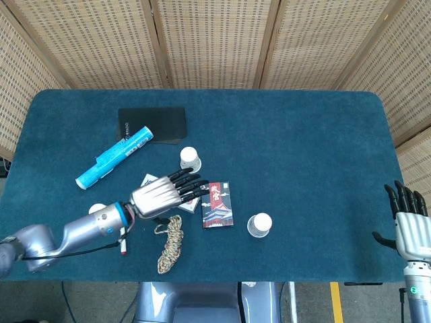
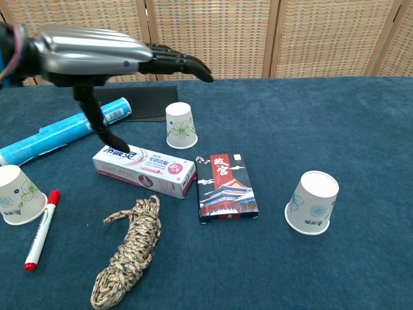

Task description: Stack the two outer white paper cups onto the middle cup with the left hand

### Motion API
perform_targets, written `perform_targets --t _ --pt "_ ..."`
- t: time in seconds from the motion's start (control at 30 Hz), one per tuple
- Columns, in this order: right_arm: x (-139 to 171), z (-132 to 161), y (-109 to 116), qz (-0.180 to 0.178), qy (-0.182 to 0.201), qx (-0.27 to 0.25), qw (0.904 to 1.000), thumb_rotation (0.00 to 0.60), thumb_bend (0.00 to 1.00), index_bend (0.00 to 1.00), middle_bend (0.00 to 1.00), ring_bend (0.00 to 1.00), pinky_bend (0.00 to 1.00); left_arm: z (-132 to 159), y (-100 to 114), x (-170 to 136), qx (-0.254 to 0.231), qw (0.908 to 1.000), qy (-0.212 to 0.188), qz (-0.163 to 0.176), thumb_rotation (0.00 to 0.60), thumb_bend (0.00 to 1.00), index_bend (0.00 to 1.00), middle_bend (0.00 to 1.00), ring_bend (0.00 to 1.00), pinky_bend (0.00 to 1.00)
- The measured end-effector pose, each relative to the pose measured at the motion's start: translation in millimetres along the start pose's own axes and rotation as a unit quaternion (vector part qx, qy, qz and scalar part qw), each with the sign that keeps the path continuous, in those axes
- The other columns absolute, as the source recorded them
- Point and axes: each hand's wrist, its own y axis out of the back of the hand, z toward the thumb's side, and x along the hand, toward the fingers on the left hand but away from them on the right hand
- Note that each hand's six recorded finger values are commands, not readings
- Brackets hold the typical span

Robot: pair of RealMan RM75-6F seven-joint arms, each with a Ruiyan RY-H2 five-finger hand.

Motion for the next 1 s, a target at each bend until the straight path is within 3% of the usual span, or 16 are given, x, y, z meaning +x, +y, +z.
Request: perform_targets --t 0.2,0.4,0.9,1.0 --pt "-5.9 -5.4 0.0 0.000 -0.009 0.008 0.9999 0.600 0.00 0.00 0.00 0.00 0.00 32.5 5.5 74.3 0.021 0.9983 -0.050 -0.018 0.600 0.00 0.00 0.00 0.00 0.00" --pt "-6.7 -10.2 1.1 0.000 -0.016 0.007 0.9998 0.600 0.00 0.00 0.00 0.00 0.00 57.3 -2.1 129.5 0.025 0.9967 -0.069 -0.034 0.600 0.00 0.00 0.00 0.00 0.00" --pt "-0.3 -18.3 3.5 -0.006 -0.029 0.011 0.9995 0.600 0.00 0.00 0.00 0.00 0.00 97.9 -24.6 203.5 0.070 0.9913 -0.092 -0.062 0.600 0.00 0.00 0.00 0.00 0.00" --pt "0.3 -20.0 4.6 -0.008 -0.032 0.011 0.9994 0.600 0.00 0.00 0.00 0.00 0.00 105.9 -29.2 210.3 0.069 0.9907 -0.097 -0.065 0.600 0.06 0.12 0.05 0.04 0.06"
